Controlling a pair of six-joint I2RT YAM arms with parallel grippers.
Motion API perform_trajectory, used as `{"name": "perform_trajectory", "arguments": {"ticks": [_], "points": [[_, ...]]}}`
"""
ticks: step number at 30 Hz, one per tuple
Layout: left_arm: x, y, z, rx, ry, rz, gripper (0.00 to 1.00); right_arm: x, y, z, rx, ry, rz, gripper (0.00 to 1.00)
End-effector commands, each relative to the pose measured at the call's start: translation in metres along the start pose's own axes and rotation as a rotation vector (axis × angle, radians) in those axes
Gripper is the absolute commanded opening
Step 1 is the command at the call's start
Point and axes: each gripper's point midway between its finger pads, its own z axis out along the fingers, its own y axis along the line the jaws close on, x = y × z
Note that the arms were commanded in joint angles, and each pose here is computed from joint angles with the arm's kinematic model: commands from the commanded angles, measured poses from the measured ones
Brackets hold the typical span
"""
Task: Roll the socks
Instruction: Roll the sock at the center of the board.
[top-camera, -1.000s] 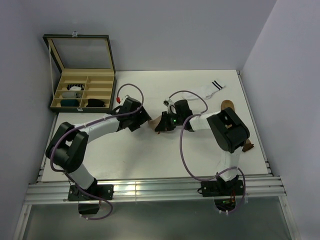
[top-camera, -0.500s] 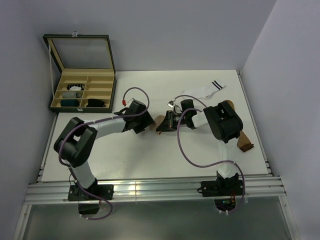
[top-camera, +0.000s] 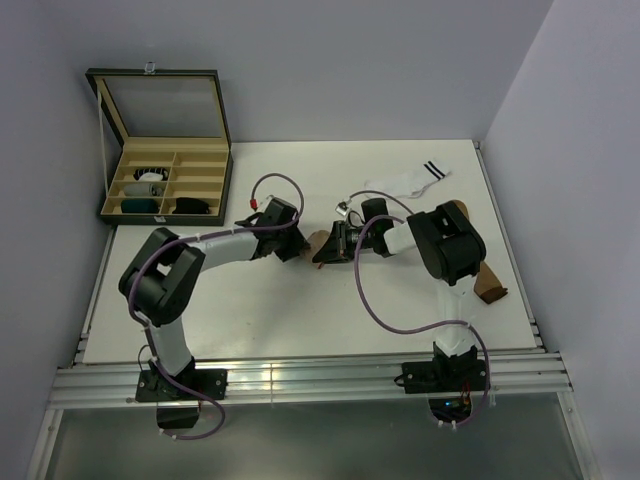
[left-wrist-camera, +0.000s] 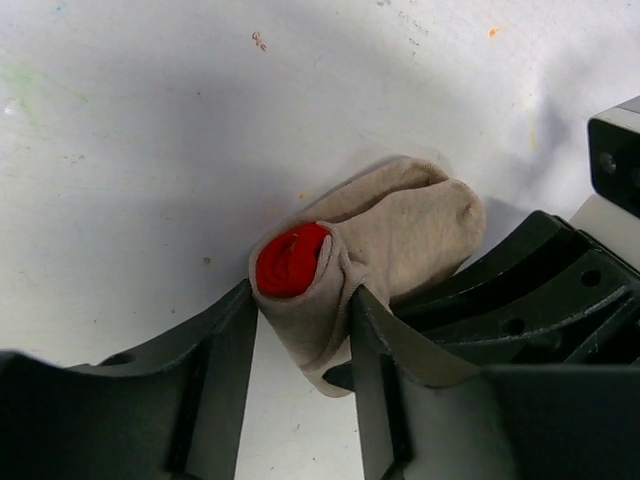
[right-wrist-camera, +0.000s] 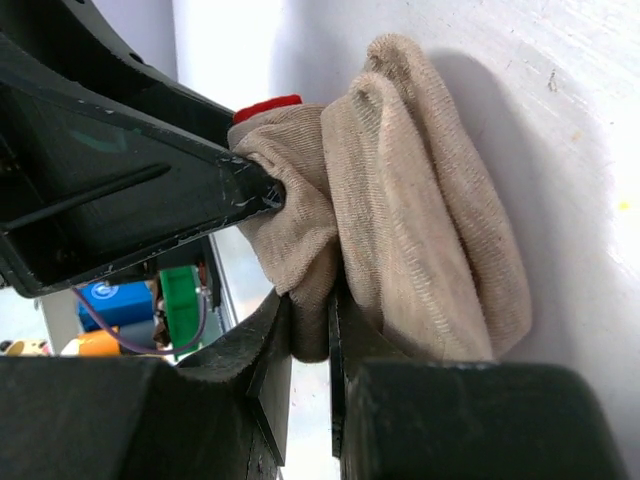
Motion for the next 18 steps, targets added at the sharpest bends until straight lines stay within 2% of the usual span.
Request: {"name": "perform_trajectory", "arguments": {"ticks": [1,3,7,8,13,18], "points": [[0.008,0.023,0.008,-0.094,0.025,0.018,0.41,0.028,-0.043,-0.005,0.207,0.021,0.077,0.14],[0.009,0.025,0.009,-0.106,0.029,0.036,0.34,0.022,-0.037,-0.011,0.239,-0.005,0.032,0.27],[0.012,0.033,0.014,-0.143,0.054,0.079,0.34,0.007,-0.021,-0.026,0.329,-0.075,-0.103,0.42],[0.014,0.034,0.014,-0.151,0.063,0.095,0.34,-0.001,-0.006,-0.032,0.338,-0.109,-0.158,0.44],[0.019,0.036,0.018,-0.159,0.1,0.134,0.34,-0.026,0.009,-0.059,0.583,-0.269,-0.372,0.49],[0.015,0.03,0.016,-0.161,0.117,0.197,0.34,-0.031,0.029,-0.059,0.717,-0.33,-0.576,0.51]]}}
